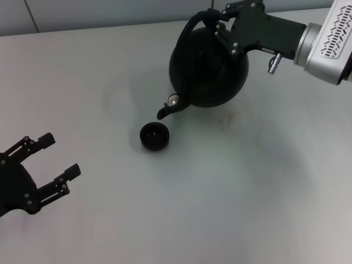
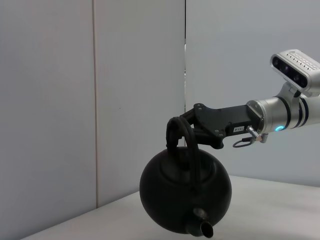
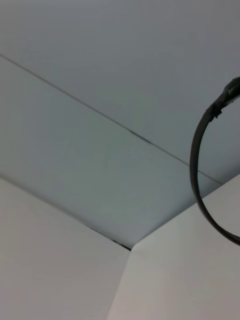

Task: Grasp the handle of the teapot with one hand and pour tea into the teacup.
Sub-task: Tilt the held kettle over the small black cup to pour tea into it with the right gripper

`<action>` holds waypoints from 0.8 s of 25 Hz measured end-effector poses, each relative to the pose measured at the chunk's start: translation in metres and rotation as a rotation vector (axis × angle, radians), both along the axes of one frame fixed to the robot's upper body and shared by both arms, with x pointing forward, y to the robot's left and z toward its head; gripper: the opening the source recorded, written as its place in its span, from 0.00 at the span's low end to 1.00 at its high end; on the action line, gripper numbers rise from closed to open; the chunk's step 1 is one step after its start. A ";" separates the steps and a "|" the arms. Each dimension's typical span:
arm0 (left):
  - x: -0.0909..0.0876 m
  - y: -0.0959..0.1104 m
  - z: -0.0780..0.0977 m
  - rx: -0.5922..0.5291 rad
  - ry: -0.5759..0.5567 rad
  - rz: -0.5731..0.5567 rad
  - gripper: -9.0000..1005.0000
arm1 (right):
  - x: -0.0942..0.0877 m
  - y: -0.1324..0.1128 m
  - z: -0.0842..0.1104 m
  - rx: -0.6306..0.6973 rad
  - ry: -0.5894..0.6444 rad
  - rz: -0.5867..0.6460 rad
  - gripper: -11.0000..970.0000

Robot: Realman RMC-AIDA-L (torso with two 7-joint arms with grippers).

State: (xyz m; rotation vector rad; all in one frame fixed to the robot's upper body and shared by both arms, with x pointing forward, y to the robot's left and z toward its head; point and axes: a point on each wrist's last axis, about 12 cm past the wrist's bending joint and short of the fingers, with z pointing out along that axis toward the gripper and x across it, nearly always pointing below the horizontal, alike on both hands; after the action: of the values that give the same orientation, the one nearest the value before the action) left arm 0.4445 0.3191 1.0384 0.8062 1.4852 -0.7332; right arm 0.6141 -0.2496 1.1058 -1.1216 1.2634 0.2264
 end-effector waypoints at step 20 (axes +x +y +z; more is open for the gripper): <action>0.000 0.000 0.001 -0.010 -0.005 0.008 0.79 | 0.007 0.006 0.010 -0.090 -0.076 0.047 0.09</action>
State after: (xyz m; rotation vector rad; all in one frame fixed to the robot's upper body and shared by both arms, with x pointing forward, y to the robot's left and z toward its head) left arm 0.4446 0.3191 1.0392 0.7933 1.4787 -0.7321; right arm 0.6210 -0.2440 1.1162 -1.2272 1.1904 0.1625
